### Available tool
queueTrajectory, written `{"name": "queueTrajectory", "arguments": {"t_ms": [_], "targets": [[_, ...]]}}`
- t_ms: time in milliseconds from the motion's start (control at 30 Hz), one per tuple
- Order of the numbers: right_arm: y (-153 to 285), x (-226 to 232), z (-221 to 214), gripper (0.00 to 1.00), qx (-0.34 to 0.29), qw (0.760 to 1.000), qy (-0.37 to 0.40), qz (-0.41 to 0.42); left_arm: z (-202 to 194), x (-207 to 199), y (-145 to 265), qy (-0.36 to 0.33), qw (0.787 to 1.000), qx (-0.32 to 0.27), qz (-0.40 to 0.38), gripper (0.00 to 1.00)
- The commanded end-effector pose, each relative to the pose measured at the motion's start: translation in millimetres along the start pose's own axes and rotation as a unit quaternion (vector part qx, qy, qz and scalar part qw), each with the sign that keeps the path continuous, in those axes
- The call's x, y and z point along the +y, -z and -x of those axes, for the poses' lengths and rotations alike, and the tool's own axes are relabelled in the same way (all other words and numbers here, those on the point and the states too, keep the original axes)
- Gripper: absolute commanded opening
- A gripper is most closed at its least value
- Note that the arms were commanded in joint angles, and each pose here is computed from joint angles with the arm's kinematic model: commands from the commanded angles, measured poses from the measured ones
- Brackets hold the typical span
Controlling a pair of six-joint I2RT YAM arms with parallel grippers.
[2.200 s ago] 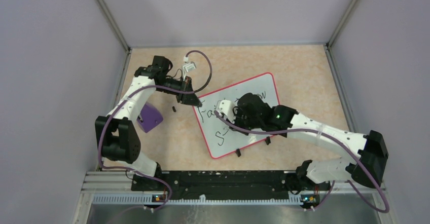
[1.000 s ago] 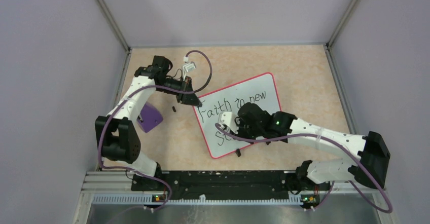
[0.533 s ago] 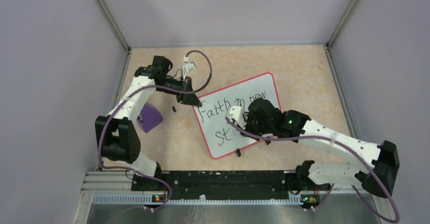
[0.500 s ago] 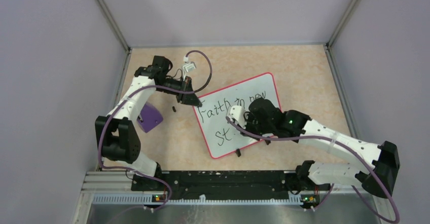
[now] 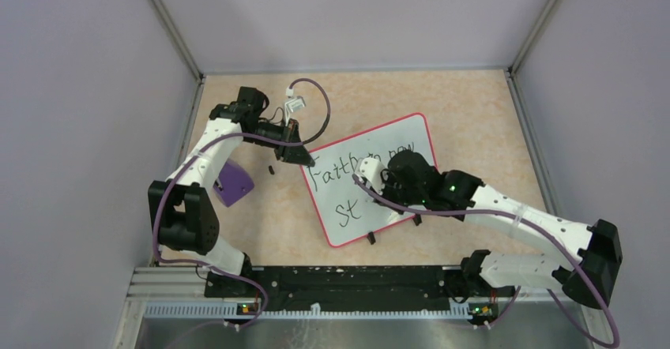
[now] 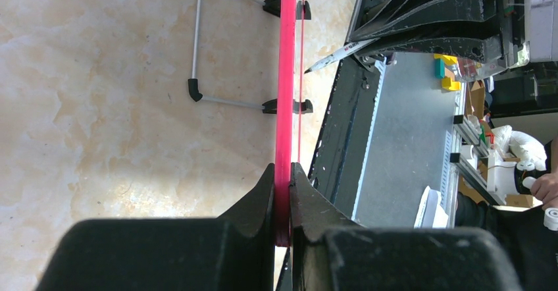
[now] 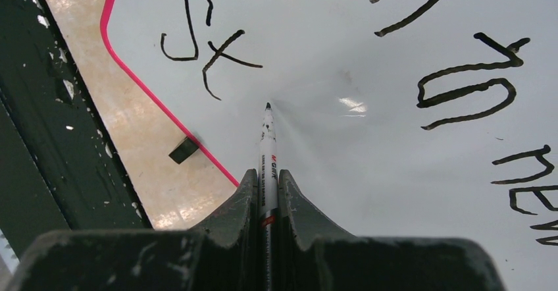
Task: Write a sentence on the whiteboard
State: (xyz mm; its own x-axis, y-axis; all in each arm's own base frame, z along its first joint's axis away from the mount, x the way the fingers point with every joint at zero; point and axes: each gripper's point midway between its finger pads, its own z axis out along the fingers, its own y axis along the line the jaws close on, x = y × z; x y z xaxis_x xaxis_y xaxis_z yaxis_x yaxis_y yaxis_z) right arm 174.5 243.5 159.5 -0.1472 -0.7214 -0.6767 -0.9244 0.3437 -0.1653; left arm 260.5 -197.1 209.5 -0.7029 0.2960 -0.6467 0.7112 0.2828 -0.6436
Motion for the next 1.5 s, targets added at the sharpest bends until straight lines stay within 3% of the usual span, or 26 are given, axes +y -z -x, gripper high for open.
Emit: {"name": "queueTrajectory", "arguments": {"t_ms": [0,733,1467], "targets": [[2.7,-15.5,26.6,0.0,-0.034,0.999,-0.012,-0.028,-5.4,15.4,-4.1,-0.008,1.0,0.017,0.025,0.0],[-16.8,-4.1,33.8,0.0,-0.031,1.0,-0.004,0.004,-7.4,14.5,-3.6,-0.012,0.999,0.018,0.027,0.0],[-14.8,15.4,-7.2,0.0,0.015,0.999,0.02,0.035,-6.6,16.8,-4.5,-0.009,0.999,0.019,0.026,0.0]]}}
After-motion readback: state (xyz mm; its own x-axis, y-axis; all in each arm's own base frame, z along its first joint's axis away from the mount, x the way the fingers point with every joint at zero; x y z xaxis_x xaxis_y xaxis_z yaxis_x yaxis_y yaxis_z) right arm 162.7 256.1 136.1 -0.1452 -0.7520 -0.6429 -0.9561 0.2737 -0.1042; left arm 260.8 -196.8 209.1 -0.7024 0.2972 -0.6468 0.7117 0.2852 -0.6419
